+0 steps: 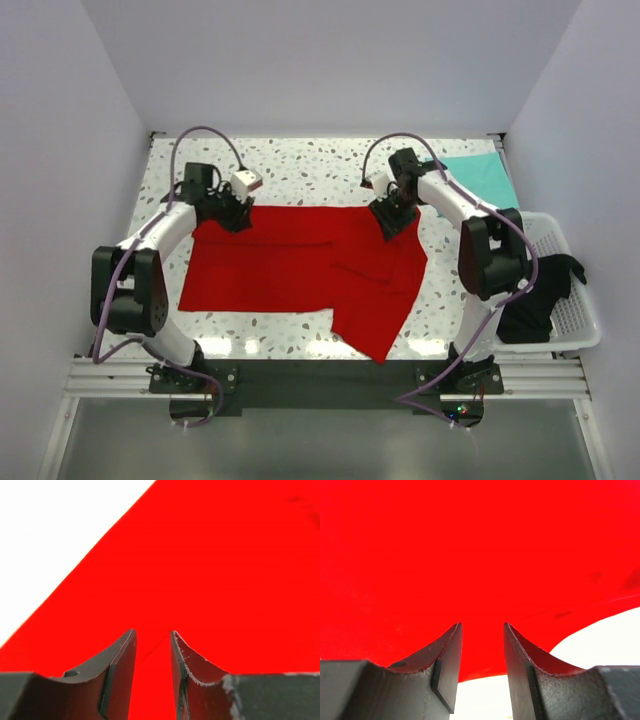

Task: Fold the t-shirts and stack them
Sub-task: Fold the tshirt

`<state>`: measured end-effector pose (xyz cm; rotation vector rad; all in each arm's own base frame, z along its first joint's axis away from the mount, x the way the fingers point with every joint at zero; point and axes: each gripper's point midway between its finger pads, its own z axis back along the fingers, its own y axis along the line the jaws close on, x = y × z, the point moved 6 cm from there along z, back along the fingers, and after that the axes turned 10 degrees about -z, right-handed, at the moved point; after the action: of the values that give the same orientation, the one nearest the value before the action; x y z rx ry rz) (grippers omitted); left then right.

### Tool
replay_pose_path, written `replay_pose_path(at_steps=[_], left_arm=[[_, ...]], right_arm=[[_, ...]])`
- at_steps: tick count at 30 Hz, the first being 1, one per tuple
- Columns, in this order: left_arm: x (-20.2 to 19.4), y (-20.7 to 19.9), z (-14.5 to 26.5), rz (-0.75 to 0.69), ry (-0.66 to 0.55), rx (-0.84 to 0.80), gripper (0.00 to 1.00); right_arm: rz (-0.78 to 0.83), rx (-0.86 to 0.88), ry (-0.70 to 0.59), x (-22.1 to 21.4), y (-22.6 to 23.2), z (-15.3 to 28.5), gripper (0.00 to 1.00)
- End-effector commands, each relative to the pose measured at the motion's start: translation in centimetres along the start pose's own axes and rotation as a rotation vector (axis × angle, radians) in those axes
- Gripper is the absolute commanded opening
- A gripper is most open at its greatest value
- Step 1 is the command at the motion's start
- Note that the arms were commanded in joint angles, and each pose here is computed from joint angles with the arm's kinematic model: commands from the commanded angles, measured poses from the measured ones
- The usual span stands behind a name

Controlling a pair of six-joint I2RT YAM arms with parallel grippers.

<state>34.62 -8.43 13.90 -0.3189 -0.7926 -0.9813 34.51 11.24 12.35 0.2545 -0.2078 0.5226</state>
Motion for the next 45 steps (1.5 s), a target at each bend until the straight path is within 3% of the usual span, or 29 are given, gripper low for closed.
replay_pose_path(at_steps=[1, 7, 15, 20, 25, 26, 30, 33, 39, 43, 45], left_arm=[[-4.7, 2.9, 1.6, 0.187, 0.13, 0.124, 0.38], [-10.7, 7.4, 1.3, 0.359, 0.232, 0.203, 0.36], [-13.3, 12.3, -0.3, 0.431, 0.276, 0.232, 0.36], [-11.9, 15.6, -1.2, 0.434, 0.221, 0.223, 0.36], [-7.0, 16.8, 1.8, 0.31, 0.111, 0.205, 0.38], [-6.3, 16.6, 2.5, 0.284, 0.098, 0.198, 0.39], [-3.7, 13.9, 5.9, 0.133, 0.051, 0.126, 0.42], [-4.6, 9.2, 7.1, 0.076, 0.047, 0.016, 0.43], [-6.4, 2.2, 9.6, -0.031, 0.041, -0.092, 0.43], [-7.8, -1.8, 10.2, -0.027, 0.024, -0.158, 0.43], [-8.5, -2.9, 10.2, -0.015, 0.019, -0.17, 0.43]], right_arm=[[0.016, -0.157, -0.069, 2.4, -1.5, -0.1, 0.43], [0.012, -0.248, -0.009, 3.1, -3.6, -2.7, 0.45], [0.003, -0.303, -0.003, 5.5, -5.7, -6.1, 0.47], [-0.001, -0.311, -0.064, 9.5, -6.8, -6.4, 0.48], [0.036, -0.197, -0.104, 10.2, -4.4, -2.0, 0.57], [0.059, -0.146, -0.161, 10.4, -3.1, 0.6, 0.58], [0.183, -0.034, -0.177, 7.5, -0.2, 5.3, 0.64], [0.274, 0.042, -0.122, 3.8, 1.5, 7.2, 0.65], [0.368, 0.141, 0.025, -3.4, 4.2, 6.1, 0.58], [0.44, 0.082, 0.083, -7.6, 5.5, 4.0, 0.55], [0.493, 0.035, 0.059, -7.7, 6.2, 2.8, 0.54]])
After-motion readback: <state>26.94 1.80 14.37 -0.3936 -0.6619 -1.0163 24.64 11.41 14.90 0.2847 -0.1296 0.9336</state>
